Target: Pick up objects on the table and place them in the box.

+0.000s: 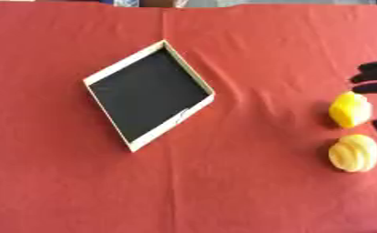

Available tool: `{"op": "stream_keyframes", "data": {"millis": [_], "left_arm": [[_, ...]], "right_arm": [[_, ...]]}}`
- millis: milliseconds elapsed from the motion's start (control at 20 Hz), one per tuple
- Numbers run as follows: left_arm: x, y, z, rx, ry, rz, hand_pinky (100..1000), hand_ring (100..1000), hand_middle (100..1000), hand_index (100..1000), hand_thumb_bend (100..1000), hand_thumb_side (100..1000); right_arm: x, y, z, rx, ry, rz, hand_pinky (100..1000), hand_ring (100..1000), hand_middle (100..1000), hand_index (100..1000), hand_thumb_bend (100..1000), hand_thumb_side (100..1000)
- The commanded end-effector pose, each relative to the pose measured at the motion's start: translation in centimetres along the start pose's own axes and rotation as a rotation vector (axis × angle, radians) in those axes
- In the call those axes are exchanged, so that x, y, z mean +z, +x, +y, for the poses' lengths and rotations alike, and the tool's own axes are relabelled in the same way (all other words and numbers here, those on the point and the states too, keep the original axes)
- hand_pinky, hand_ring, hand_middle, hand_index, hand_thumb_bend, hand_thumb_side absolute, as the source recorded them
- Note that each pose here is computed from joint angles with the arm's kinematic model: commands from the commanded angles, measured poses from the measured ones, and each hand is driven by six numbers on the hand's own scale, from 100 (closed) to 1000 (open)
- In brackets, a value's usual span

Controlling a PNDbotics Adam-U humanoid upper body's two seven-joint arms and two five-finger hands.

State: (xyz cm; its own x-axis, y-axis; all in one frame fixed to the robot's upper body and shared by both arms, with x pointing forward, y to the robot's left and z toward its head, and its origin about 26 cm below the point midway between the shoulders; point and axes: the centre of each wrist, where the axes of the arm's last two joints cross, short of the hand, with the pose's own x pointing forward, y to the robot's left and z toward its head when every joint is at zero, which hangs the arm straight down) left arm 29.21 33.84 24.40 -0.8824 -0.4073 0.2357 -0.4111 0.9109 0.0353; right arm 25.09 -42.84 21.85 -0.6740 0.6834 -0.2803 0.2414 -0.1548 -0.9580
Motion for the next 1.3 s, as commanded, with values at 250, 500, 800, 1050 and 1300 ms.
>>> {"op": "stream_keyframes", "data": {"millis": [250, 500, 800, 1050, 1300], "left_arm": [[-1.0, 0.5, 0.4, -0.007, -0.023, -0.036, 817, 835, 772, 883, 113, 617], [-0.9, 0.5, 0.3, -0.004, -0.026, -0.034, 817, 835, 772, 883, 108, 623], [-0.9, 0.5, 0.2, 0.003, -0.027, -0.032, 817, 835, 771, 882, 107, 628], [-0.9, 0.5, 0.1, 0.015, -0.026, -0.03, 817, 836, 770, 882, 104, 630], [-0.8, 0.5, -0.1, 0.026, -0.028, -0.026, 817, 836, 769, 881, 100, 637]], "right_arm": [[1.2, 0.2, 1.3, 0.013, 0.023, -0.001, 915, 992, 825, 907, 100, 476], [1.9, 0.6, 2.6, -0.005, 0.068, -0.004, 933, 1000, 817, 920, 100, 514], [2.2, 0.7, 3.5, -0.017, 0.13, -0.012, 944, 1000, 824, 941, 100, 514], [2.1, 0.3, 4.1, -0.02, 0.153, 0.015, 944, 1000, 826, 946, 100, 503], [2.1, -0.2, 4.9, -0.017, 0.163, 0.061, 947, 1000, 834, 961, 100, 532]]}}
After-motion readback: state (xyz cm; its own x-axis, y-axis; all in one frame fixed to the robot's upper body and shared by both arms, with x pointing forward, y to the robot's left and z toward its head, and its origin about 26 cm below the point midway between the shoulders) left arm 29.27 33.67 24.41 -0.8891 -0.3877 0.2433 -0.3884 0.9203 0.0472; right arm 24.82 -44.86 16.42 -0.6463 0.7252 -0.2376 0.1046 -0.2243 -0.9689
